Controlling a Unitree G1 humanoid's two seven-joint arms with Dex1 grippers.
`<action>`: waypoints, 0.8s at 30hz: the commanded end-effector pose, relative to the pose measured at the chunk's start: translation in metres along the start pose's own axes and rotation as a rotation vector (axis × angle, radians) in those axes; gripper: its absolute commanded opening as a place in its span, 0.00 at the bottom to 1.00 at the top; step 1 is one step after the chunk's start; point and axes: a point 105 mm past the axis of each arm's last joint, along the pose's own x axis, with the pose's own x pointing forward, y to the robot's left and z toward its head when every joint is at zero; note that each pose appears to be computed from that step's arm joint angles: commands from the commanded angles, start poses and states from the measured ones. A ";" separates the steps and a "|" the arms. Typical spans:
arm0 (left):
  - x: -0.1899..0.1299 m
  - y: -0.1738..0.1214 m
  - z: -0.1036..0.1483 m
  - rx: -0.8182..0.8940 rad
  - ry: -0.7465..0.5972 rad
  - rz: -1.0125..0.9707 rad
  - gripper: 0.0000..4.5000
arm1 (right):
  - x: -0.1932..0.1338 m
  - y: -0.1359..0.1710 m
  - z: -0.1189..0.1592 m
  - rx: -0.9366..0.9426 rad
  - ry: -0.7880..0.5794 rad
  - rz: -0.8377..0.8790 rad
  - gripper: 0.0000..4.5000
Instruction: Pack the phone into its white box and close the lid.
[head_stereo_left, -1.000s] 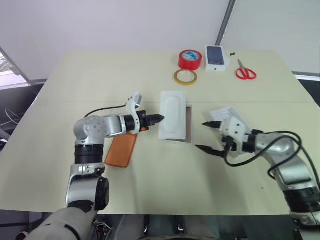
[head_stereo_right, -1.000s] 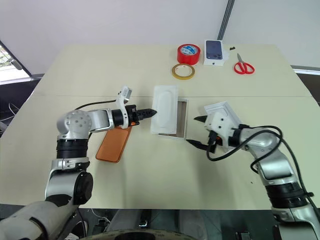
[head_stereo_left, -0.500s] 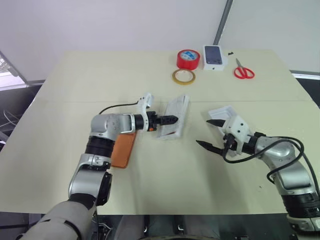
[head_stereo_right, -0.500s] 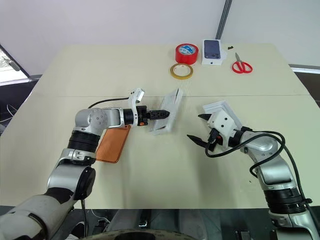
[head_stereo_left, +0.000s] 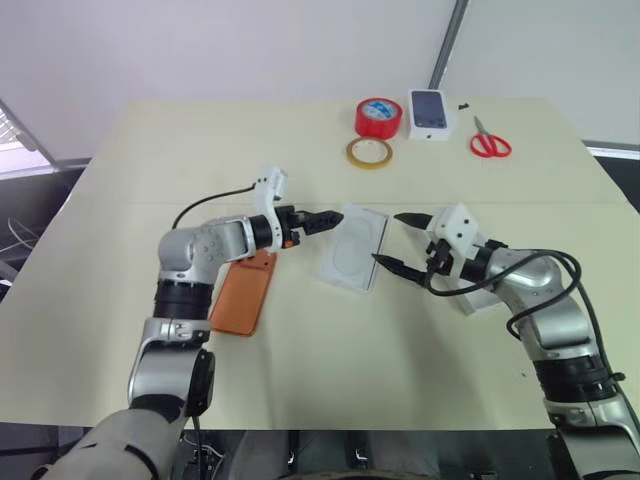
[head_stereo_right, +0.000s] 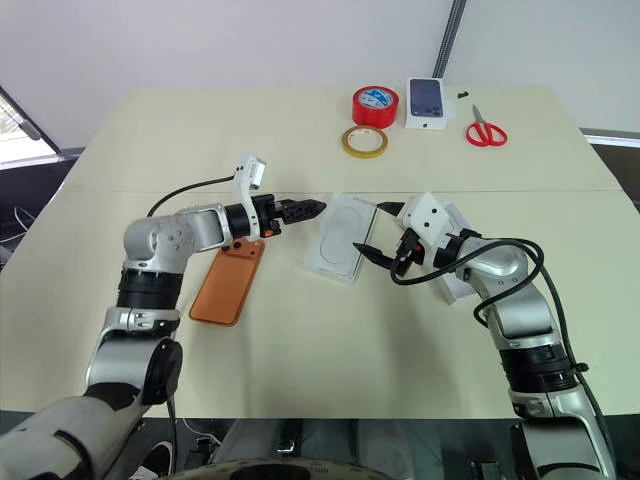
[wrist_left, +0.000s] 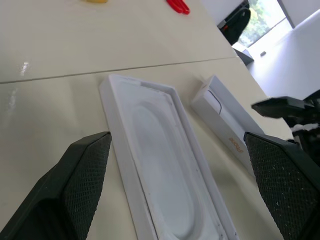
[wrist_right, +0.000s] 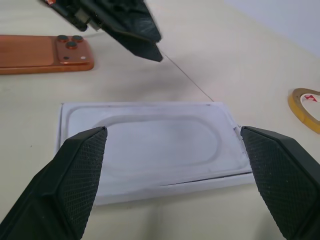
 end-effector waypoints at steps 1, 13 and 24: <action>-0.017 0.005 0.019 0.271 -0.098 0.043 1.00 | 0.013 0.004 0.013 0.049 -0.048 0.042 0.70; -0.098 0.005 0.041 0.512 -0.389 -0.031 1.00 | 0.082 0.038 -0.010 -0.169 0.132 0.122 0.01; -0.097 0.007 0.019 0.535 -0.338 -0.006 1.00 | 0.047 0.060 -0.031 -0.114 0.325 0.365 0.01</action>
